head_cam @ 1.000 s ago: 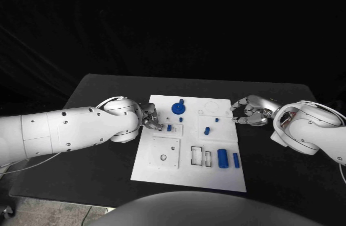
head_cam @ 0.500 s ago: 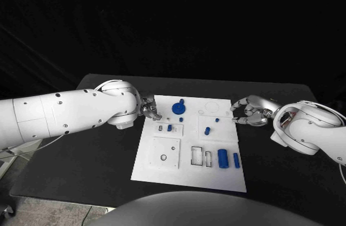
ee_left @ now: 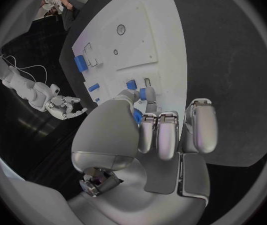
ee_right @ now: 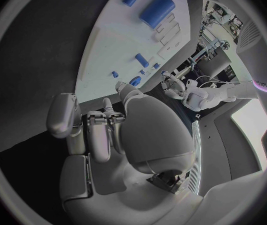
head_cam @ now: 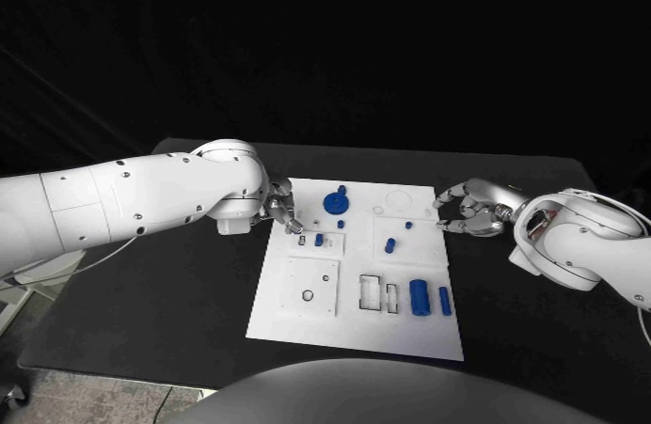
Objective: Assemble the parts on the task board
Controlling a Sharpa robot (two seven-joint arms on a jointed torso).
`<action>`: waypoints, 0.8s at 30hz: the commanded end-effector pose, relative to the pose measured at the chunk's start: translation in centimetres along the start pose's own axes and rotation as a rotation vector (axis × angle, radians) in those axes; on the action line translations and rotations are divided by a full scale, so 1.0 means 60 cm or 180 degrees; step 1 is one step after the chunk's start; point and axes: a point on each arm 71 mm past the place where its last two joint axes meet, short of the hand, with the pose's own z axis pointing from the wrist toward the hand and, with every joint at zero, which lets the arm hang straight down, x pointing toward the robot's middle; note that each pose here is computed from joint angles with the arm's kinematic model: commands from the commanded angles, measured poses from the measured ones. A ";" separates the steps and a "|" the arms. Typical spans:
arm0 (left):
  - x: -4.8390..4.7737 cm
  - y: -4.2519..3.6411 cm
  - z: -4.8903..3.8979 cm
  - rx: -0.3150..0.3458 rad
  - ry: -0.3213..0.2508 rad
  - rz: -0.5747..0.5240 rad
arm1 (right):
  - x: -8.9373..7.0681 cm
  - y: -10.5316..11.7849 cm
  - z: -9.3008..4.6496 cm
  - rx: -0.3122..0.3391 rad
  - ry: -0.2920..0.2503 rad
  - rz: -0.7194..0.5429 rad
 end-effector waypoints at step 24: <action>0.007 -0.024 0.023 -0.0090 0.0129 0.0281 | 0.001 0.003 0.002 -0.0023 -0.0016 -0.0003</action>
